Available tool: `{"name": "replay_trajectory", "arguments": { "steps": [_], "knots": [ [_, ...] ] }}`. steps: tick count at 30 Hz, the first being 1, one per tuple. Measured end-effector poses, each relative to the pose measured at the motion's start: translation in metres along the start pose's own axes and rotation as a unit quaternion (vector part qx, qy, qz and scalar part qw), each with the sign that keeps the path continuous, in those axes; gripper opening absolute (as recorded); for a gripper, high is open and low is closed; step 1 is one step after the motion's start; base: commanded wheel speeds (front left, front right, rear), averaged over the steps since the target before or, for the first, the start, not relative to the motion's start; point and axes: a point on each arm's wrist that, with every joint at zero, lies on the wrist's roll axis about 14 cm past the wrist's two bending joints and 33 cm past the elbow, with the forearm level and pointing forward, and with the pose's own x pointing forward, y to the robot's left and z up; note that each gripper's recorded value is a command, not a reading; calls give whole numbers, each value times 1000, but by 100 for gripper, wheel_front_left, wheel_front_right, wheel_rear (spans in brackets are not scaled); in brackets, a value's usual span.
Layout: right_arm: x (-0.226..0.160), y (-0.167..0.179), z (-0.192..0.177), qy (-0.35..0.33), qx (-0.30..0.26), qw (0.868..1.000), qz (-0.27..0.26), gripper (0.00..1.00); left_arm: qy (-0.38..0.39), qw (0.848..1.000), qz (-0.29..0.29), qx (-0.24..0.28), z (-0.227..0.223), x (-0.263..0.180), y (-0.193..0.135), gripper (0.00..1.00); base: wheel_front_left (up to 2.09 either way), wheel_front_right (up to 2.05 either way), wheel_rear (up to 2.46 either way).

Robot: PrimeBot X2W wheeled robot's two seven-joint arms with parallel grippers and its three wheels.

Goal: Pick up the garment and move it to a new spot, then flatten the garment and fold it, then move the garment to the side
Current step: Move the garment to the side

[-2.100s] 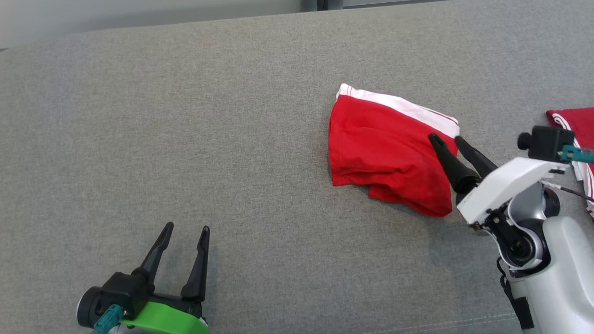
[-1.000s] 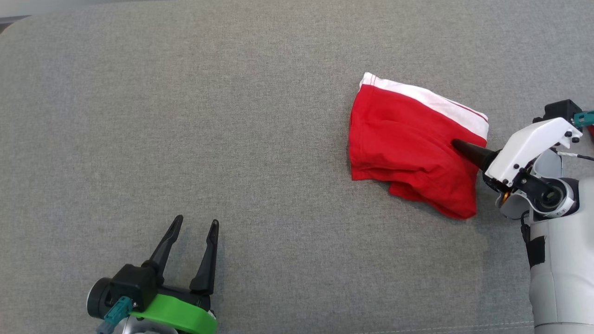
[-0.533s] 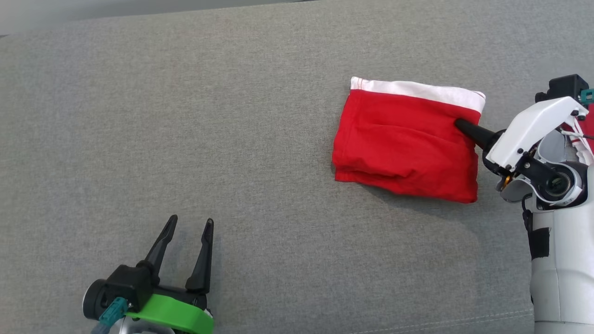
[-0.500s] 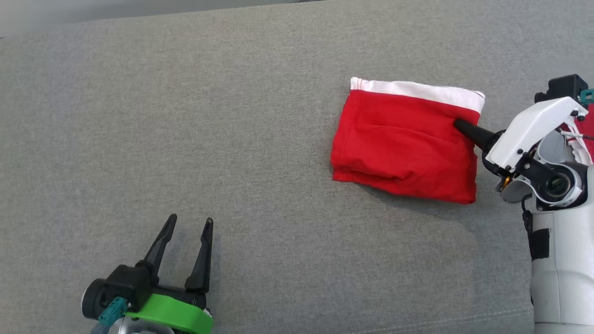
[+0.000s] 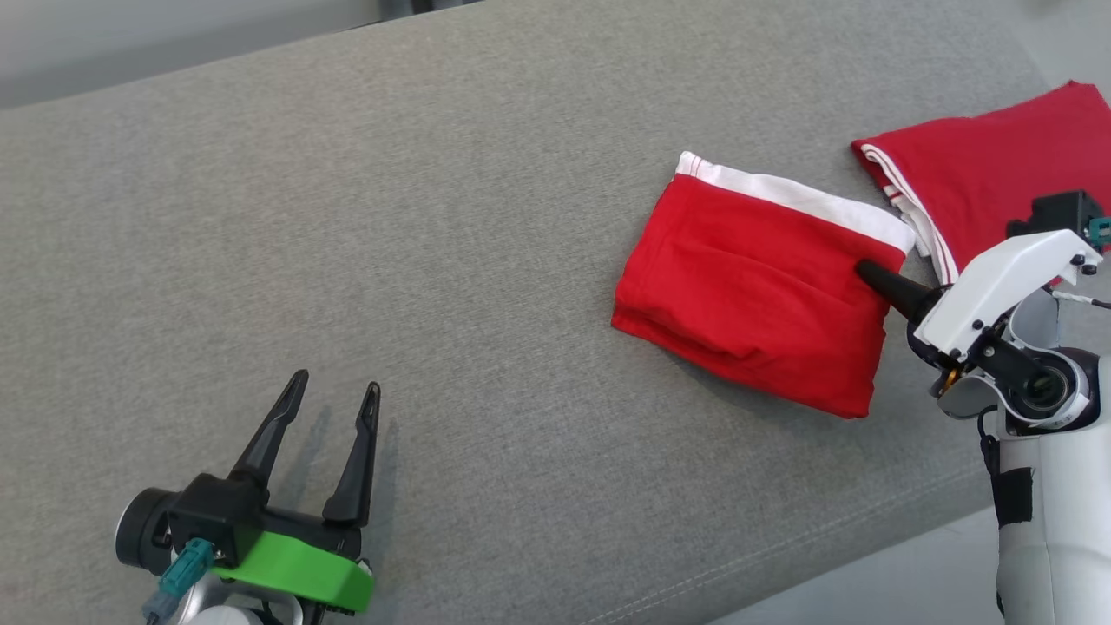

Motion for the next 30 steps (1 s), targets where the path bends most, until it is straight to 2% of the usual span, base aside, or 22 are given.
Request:
{"name": "replay_trajectory", "arguments": {
  "steps": [5,11,20,25,30],
  "knots": [
    [-21,-38,15,-29,3,998,-53,0,7,999,-45,-4,-5,22,-21,100,0,0,0],
    [-24,-51,53,-37,-64,992,-99,0,30,997,-63,-13,-23,32,-24,100,0,0,0],
    [-15,-67,94,6,-162,971,-175,0,45,998,-31,-18,-34,26,-1,100,0,0,0],
    [0,-64,117,3,-195,960,-199,0,51,998,-12,-18,-38,21,13,100,0,0,0],
    [9,-77,127,17,-231,943,-238,0,57,998,6,-20,-42,16,24,100,0,0,0]
  ]
}}
